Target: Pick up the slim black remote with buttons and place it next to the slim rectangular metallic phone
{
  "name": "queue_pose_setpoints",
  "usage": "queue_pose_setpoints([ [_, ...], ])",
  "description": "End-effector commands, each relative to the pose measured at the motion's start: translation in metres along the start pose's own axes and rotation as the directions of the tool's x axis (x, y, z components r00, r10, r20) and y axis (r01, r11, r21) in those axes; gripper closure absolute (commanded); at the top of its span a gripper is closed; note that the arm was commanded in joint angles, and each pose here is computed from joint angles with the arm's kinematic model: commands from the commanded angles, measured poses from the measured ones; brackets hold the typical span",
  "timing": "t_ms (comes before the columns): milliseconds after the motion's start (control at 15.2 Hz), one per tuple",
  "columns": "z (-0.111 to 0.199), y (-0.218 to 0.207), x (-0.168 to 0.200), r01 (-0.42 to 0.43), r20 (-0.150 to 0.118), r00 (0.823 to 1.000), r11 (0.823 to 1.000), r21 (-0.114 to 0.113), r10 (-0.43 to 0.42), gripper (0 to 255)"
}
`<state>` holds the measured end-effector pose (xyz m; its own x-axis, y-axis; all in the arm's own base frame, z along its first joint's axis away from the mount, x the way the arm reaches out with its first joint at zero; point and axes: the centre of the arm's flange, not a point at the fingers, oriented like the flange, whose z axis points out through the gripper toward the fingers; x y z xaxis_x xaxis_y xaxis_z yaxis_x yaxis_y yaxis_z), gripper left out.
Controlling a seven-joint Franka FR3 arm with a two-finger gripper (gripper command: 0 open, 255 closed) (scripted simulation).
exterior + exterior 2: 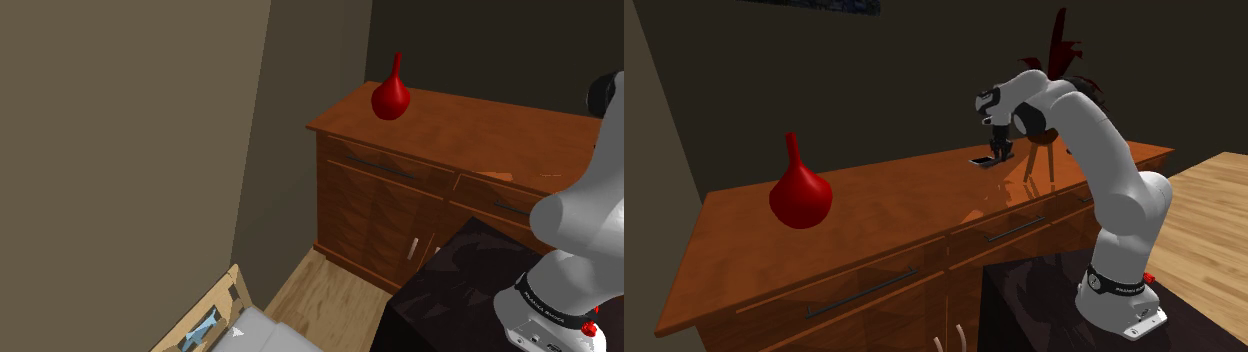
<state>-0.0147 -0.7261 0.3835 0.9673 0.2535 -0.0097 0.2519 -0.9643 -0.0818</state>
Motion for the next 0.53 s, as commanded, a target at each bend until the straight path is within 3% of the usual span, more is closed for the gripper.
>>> queue_pose_setpoints([
  [0,0.01,0.001,0.0,0.0,0.0,1.0,1.0,-0.001,0.0,255],
  [462,0.046,0.004,0.0,0.0,0.0,1.0,1.0,-0.001,0.0,255],
])
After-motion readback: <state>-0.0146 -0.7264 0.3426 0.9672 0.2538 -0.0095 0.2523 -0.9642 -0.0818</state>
